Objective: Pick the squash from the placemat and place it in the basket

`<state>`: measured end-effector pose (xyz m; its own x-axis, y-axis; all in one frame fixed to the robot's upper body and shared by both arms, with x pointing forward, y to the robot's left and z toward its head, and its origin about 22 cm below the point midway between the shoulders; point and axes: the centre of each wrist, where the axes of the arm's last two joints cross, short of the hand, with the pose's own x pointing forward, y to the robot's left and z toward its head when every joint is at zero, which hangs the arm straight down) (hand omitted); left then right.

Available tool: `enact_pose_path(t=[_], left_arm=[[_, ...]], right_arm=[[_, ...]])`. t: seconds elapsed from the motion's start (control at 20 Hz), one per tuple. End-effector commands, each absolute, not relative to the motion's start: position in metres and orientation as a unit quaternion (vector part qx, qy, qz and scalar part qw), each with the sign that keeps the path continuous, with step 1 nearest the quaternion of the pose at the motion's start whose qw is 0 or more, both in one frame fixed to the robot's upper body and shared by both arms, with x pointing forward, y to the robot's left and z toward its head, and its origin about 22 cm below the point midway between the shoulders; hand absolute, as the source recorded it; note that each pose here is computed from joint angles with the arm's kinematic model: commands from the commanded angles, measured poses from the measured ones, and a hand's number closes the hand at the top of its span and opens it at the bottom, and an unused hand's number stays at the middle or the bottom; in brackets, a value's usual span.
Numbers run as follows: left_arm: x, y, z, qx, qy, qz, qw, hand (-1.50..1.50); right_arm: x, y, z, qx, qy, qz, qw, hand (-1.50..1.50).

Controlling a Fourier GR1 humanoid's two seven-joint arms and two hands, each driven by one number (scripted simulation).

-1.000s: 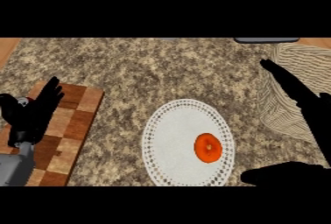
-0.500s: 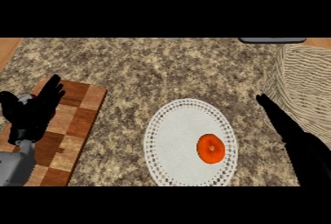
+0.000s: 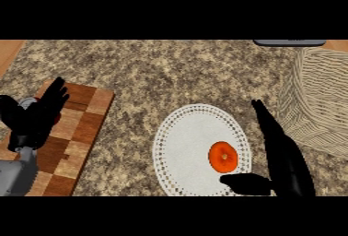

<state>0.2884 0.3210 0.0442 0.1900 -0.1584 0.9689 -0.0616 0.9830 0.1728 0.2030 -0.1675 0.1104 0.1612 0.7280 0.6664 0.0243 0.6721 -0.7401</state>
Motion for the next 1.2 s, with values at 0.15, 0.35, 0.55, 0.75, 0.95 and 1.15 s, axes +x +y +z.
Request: enact_pose_path(t=[0.15, 0.35, 0.55, 0.75, 0.95, 1.15], left_arm=[[0.293, 0.295, 0.043, 0.087, -0.639, -0.04, 0.763, 0.0], [0.286, 0.308, 0.033, 0.092, -0.635, -0.033, 0.766, 0.0], [0.304, 0.307, 0.041, 0.094, -0.645, -0.027, 0.758, 0.0], [0.281, 0.336, 0.038, 0.086, -0.636, -0.031, 0.767, 0.0], [0.29, 0.312, 0.02, 0.086, -0.645, -0.027, 0.759, 0.0], [0.293, 0.319, 0.031, 0.089, -0.633, -0.036, 0.768, 0.0]], right_arm=[[0.218, -0.145, 0.063, -0.32, -0.549, 0.277, 0.721, -1.5], [0.217, -0.177, 0.061, -0.317, -0.525, 0.294, 0.733, -1.5], [0.211, -0.167, 0.076, -0.318, -0.531, 0.294, 0.728, -1.5], [0.2, -0.171, 0.045, -0.31, -0.534, 0.298, 0.728, -1.5], [0.198, -0.17, 0.047, -0.284, -0.551, 0.296, 0.727, -1.5], [0.199, -0.164, 0.045, -0.269, -0.56, 0.301, 0.723, -1.5]])
